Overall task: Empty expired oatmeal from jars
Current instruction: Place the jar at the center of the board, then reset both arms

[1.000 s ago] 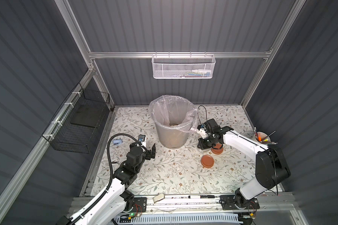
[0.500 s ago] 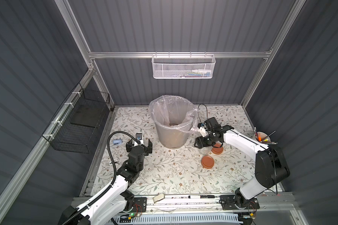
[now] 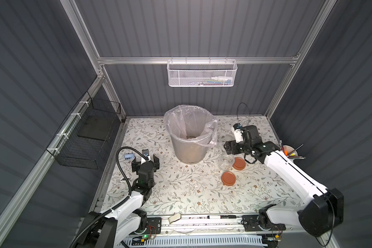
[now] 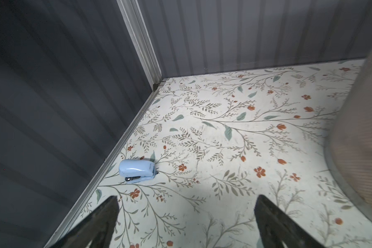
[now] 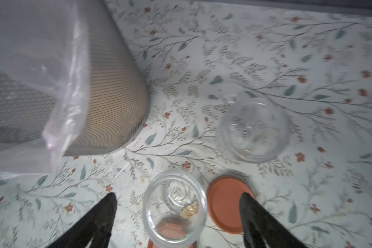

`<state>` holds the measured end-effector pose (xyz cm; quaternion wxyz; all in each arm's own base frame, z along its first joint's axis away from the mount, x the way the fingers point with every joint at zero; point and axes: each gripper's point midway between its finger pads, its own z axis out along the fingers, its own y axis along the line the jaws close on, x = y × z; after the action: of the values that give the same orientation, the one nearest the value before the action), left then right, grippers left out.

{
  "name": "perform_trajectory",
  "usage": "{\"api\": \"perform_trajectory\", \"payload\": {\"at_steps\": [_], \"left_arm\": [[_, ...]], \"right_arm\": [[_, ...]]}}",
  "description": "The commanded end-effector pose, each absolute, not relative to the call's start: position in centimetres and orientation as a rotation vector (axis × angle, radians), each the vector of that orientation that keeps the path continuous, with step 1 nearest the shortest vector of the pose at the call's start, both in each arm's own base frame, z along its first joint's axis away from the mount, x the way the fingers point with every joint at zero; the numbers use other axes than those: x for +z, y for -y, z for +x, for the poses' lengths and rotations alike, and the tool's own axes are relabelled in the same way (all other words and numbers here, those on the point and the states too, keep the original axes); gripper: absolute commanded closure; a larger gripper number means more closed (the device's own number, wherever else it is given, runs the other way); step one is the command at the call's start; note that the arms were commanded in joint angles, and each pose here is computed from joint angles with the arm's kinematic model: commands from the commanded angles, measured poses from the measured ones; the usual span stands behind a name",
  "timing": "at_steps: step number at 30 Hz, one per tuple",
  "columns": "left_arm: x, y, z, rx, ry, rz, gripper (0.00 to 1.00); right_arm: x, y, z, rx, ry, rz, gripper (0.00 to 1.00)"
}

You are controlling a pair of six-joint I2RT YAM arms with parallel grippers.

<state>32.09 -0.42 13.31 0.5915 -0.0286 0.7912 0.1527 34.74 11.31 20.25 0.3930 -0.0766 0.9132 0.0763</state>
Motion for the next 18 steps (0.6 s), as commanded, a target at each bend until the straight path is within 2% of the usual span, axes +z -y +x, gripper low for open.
{"api": "perform_trajectory", "payload": {"at_steps": [1,7,11,15,18], "left_arm": [[14.2,-0.3,33.5,0.305,-1.764,-0.114,0.00],[11.8,-0.7,35.6,0.277,-1.778,-0.122,0.00],[11.0,0.2,37.4,0.225,-1.805,-0.071,0.00],[9.9,1.3,38.7,0.189,-1.840,-0.001,0.00],[9.0,1.2,39.3,0.192,-1.856,-0.002,0.00]], "right_arm": [[22.4,-4.4,36.2,-0.021,-2.047,0.113,0.10],[20.3,3.1,34.8,-0.149,-1.794,0.348,0.05],[17.3,4.6,34.9,-0.201,-1.770,0.377,0.01],[14.9,5.6,35.5,-0.273,-1.752,0.371,0.01],[14.9,5.6,36.5,-0.266,-1.722,0.329,0.01]]}}
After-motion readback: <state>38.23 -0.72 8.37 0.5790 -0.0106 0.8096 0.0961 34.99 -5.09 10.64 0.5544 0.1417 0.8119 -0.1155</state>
